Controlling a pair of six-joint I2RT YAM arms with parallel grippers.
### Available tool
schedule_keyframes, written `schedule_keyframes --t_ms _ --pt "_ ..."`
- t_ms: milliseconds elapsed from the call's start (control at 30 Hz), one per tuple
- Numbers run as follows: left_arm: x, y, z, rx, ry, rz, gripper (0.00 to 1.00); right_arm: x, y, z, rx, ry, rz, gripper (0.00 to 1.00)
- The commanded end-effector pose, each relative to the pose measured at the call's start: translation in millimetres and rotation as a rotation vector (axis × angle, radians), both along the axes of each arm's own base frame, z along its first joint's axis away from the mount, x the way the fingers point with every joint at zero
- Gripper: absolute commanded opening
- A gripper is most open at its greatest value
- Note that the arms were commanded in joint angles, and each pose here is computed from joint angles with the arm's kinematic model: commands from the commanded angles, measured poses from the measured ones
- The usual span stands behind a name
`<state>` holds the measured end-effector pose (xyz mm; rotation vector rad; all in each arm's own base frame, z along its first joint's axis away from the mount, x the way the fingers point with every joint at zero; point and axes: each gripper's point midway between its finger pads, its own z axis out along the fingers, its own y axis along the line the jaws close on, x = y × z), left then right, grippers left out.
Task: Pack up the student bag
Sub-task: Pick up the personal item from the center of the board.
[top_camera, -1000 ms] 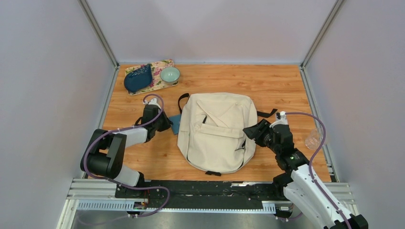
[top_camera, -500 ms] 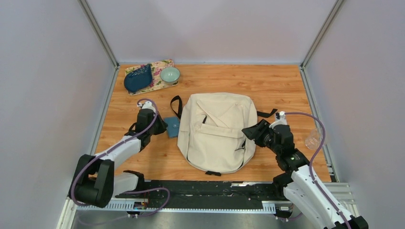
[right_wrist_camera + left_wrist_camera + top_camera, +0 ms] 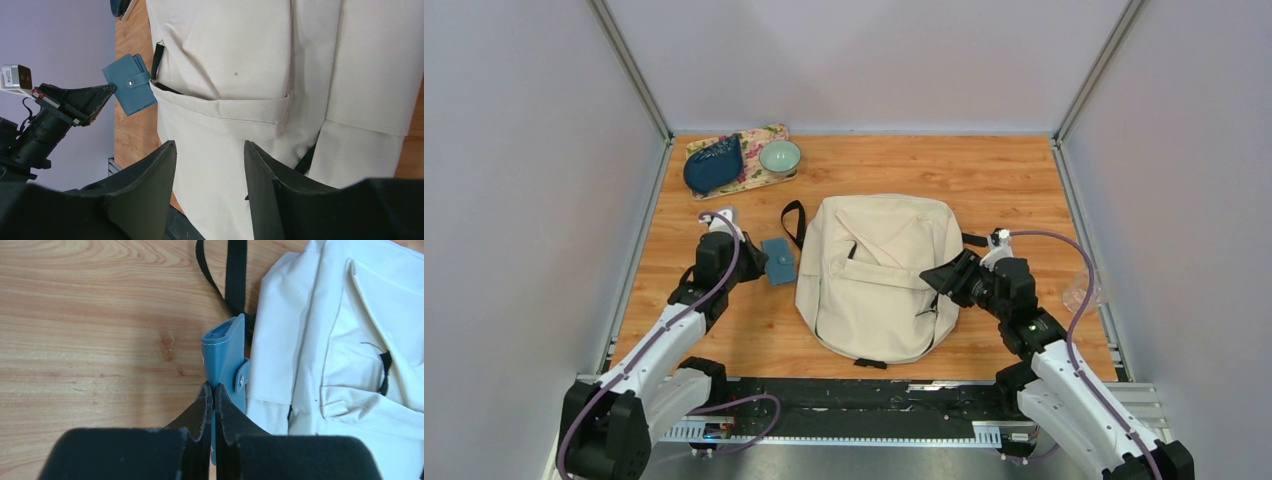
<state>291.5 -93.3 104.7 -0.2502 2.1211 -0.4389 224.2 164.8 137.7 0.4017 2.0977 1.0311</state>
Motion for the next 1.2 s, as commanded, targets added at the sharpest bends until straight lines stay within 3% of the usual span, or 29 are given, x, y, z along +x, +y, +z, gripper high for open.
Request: schedule_keyframes --t_ms 0,300,533,700,1167 --pt "5.6 -16.8 49.2 -0.053 -0.13 -0.087 0.0 3.6 13.6 33.8 0.066 -0.093 0.054 0.56" --pt "-11.6 -68.6 114.6 -0.242 -0.279 -0.376 0.0 1.2 36.2 53.7 0.124 -0.146 0.152 0.6" --pt "-34.9 -107.3 129.0 -0.425 -0.279 -0.589 0.0 0.3 68.5 65.2 0.136 -0.173 0.245 0.64" --pt "-48.9 -136.1 129.7 -0.462 -0.259 -0.709 0.0 0.5 96.7 74.3 0.166 -0.19 0.304 0.85" --pt "-61.8 -157.8 127.0 -0.555 -0.228 -0.798 0.0 1.9 133.2 87.0 0.243 -0.202 0.386 0.84"
